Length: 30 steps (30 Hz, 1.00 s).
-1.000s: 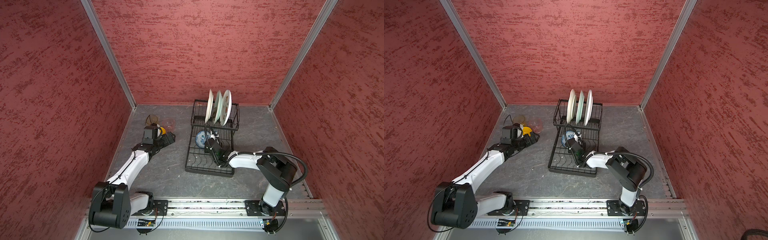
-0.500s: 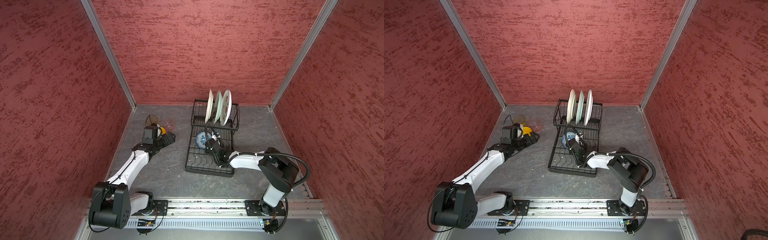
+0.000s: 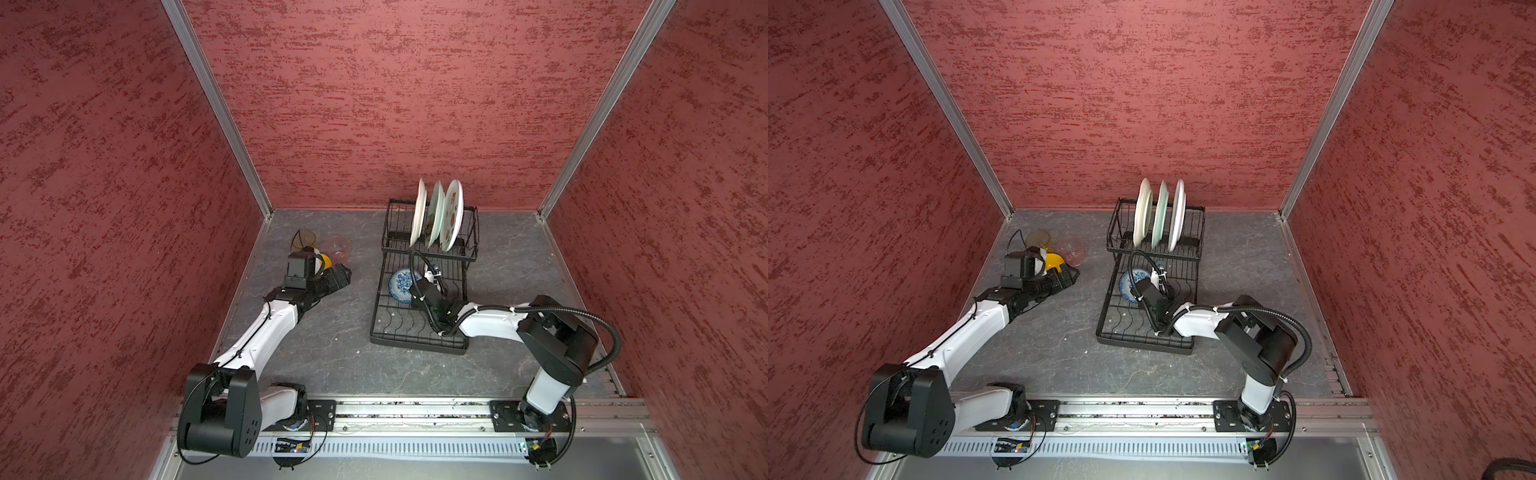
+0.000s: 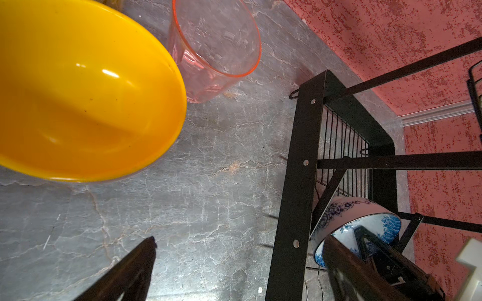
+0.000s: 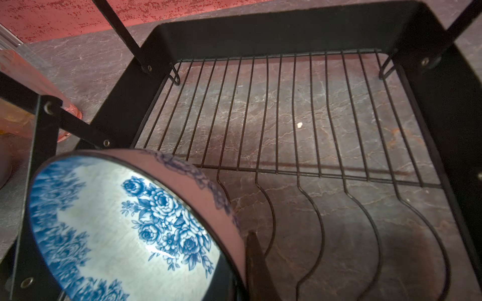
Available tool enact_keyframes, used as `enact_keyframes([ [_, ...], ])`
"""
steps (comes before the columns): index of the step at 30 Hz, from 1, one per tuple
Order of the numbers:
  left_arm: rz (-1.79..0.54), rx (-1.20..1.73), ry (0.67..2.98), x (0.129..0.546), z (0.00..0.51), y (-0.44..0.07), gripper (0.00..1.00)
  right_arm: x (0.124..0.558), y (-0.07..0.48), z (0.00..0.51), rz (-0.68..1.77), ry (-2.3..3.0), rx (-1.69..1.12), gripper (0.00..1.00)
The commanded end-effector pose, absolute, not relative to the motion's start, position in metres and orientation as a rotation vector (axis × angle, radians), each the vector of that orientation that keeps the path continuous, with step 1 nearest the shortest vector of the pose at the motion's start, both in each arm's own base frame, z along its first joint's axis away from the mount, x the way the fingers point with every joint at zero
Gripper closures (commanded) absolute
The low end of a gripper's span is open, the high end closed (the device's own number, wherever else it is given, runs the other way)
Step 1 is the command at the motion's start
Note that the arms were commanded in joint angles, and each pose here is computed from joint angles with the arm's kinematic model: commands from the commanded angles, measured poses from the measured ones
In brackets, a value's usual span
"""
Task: Unload the mixed dishes from the dish rack
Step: 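Close the right gripper on the floral bowl's rim and tilt it upright, then lift the floral bowl out of the rack while the left gripper reaches toward it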
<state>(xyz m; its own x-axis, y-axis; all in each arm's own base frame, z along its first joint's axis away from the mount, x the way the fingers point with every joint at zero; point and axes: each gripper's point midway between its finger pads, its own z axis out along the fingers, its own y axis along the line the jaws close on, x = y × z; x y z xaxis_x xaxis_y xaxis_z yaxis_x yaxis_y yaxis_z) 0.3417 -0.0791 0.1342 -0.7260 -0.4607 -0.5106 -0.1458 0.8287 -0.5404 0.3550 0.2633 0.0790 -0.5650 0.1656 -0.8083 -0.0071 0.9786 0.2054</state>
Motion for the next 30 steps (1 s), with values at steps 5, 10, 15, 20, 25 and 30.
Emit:
enact_keyframes([
  [5,-0.669,-0.383,2.335,0.341,0.139,-0.088,0.00,0.350,0.255,0.095,0.255,2.156,0.222,1.00],
  [10,-0.721,-0.314,2.279,0.336,0.154,-0.101,0.00,0.345,0.249,0.107,0.307,2.125,0.260,1.00],
  [15,-0.742,-0.252,2.241,0.326,0.173,-0.114,0.00,0.338,0.253,0.116,0.403,2.123,0.281,1.00],
  [20,-0.766,-0.187,2.223,0.305,0.187,-0.125,0.00,0.328,0.263,0.119,0.519,2.145,0.271,1.00],
  [25,-0.851,-0.105,2.189,0.282,0.194,-0.149,0.01,0.313,0.277,0.123,0.668,2.143,0.174,1.00],
  [30,-0.864,-0.070,2.223,0.272,0.186,-0.165,0.10,0.296,0.289,0.133,0.772,2.135,0.093,1.00],
])
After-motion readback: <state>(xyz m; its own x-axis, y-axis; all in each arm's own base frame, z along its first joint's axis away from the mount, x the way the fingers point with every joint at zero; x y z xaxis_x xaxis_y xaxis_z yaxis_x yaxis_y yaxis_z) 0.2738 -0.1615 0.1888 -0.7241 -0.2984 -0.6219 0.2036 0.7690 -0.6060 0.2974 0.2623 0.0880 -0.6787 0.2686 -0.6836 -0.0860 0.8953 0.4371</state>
